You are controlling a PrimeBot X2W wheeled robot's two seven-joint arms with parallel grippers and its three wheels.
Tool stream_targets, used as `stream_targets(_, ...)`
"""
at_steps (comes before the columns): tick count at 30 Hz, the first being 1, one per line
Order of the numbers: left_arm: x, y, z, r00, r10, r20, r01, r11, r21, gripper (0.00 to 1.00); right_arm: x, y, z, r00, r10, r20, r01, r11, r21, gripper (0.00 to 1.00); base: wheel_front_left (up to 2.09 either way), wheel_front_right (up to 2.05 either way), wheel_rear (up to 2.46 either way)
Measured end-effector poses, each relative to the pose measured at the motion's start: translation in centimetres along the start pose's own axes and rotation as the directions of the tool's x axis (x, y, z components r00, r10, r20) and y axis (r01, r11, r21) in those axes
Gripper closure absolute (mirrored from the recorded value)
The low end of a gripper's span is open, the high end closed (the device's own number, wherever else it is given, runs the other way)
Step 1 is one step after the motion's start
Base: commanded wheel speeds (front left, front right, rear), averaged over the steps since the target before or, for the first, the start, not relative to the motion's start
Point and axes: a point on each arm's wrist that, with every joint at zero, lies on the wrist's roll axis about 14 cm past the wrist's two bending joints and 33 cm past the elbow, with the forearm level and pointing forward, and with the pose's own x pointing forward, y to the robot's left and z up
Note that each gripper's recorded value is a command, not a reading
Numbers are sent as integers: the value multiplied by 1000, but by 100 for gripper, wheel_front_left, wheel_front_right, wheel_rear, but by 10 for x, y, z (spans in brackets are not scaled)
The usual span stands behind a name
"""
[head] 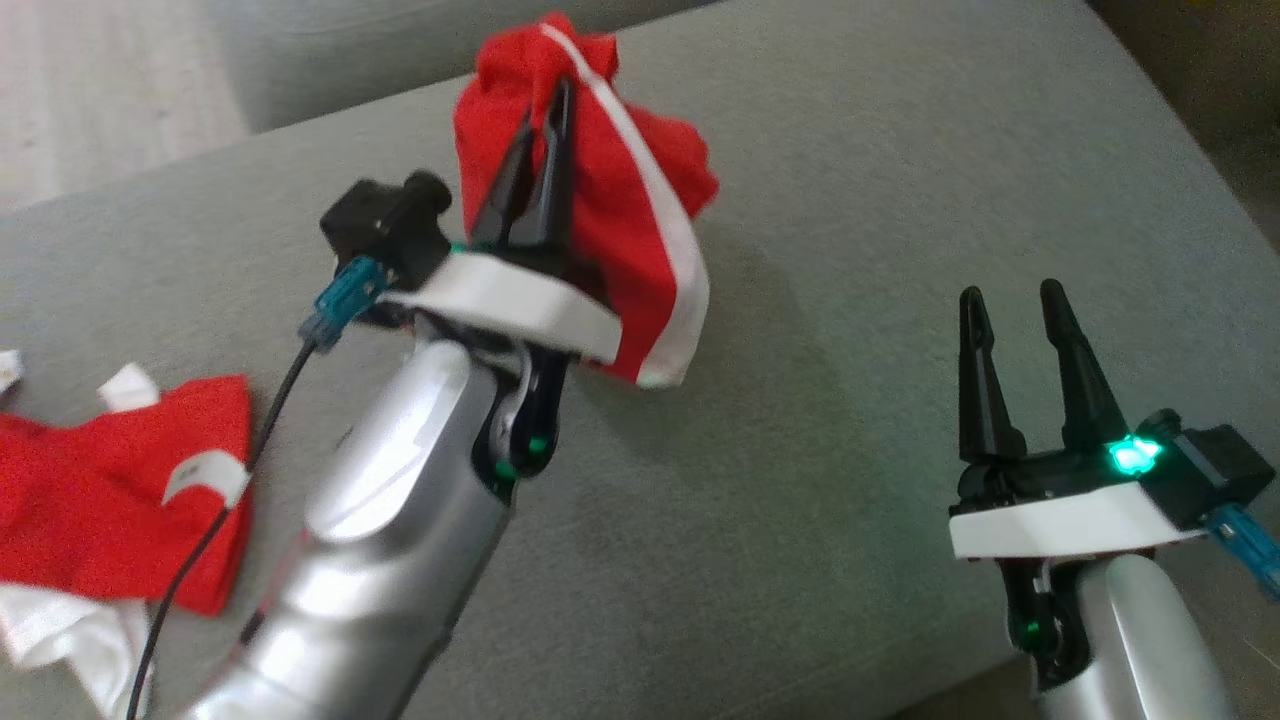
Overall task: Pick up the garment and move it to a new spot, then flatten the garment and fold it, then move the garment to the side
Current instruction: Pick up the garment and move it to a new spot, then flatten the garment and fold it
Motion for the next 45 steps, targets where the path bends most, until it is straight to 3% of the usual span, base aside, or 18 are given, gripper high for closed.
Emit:
stream_targets(1, 7, -6, 0, 1000, -13, 13, 13, 1000, -1, 0, -2, -5, 1, 1000, -17, 0, 17, 1000, -3, 0, 0, 0, 0)
stream_targets(6, 29, -6, -9, 999, -21, 28, 20, 999, 36, 0, -6, -21, -1, 998, -65, -9, 65, 998, -21, 0, 0, 0, 0)
stream_targets(13, 1, 56, -11, 991, 128, 29, -131, 982, 139, 0, 9, -3, -10, 1000, -6, -25, 6, 1000, -9, 0, 0, 0, 0)
stream_targets(18, -49, 108, 8, 966, 249, 72, -259, 938, 229, 0, 23, 17, -17, 998, 57, -31, -57, 998, -10, 0, 0, 0, 0)
stream_targets(24, -126, 137, 11, 921, 377, 96, -389, 876, 285, 0, 33, 47, -33, 987, 145, -63, -146, 989, 0, 0, 0, 0, 0)
stream_targets(28, -193, 146, -8, 854, 513, 80, -516, 822, 241, 0, 27, 70, -50, 971, 209, -113, -208, 978, 23, 0, 0, 0, 0)
stream_targets(32, -224, 145, -13, 801, 591, 95, -598, 782, 177, 0, 27, 80, -52, 964, 237, -116, -235, 971, 31, 0, 0, 0, 0)
stream_targets(39, -224, 143, -6, 807, 577, 125, -590, 787, 180, 0, 32, 76, -61, 964, 226, -138, -225, 974, 25, 0, 0, 0, 0)
stream_targets(45, -219, 152, -4, 805, 578, 132, -593, 785, 178, 0, 30, 65, -95, 950, 194, -245, -197, 980, 14, 0, 0, 0, 0)
